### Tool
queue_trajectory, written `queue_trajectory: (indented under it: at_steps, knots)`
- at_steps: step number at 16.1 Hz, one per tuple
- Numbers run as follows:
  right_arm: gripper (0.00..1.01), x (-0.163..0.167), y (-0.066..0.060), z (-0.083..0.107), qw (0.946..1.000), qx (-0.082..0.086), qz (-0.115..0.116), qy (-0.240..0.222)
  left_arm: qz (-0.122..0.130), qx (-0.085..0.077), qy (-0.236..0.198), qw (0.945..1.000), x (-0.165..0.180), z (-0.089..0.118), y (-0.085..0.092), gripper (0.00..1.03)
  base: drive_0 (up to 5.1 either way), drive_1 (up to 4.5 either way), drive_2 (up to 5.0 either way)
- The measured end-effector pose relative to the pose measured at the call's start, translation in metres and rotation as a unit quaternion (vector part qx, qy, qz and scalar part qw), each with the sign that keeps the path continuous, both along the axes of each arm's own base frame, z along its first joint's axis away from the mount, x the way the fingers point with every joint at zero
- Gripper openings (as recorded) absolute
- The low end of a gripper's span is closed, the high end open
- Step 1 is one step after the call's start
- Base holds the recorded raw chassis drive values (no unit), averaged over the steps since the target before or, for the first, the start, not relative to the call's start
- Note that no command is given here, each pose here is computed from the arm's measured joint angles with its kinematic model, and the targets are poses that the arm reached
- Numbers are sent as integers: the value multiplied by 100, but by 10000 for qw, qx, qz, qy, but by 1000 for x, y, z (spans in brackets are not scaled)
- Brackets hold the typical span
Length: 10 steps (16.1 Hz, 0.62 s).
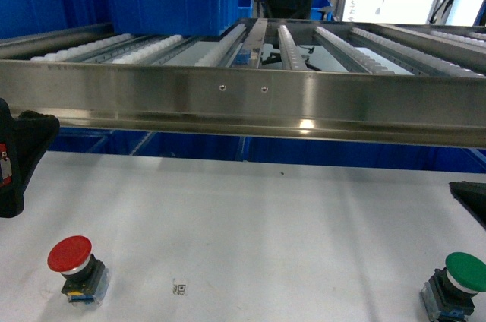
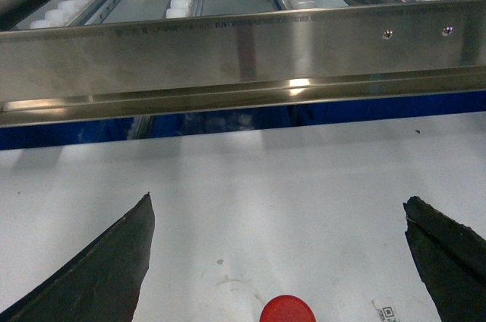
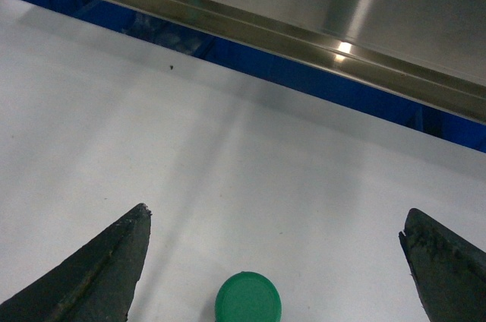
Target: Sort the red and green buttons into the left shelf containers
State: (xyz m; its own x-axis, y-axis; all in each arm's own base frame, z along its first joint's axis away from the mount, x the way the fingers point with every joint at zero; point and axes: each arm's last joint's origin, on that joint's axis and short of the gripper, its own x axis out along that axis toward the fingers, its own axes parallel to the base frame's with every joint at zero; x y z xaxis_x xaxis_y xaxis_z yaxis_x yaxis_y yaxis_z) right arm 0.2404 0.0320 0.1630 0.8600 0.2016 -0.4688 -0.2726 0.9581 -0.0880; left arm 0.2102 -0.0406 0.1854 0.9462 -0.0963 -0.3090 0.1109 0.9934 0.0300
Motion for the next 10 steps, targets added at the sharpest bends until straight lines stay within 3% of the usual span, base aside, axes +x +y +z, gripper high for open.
queue_trajectory:
  at_steps: [1,4,10]
  knots:
    - [98,6,6,-5,9999,-157,-24,67,0,0,-2,10000,0,0,0,98,0,0,0]
    - [98,13,11,-11,9994,-300,-87,146,0,0,0,10000,0,0,0,98,0,0,0]
    - [98,22,18,-18,9984,-469,-181,250,-2,-1,0,10000,0,0,0,98,0,0,0]
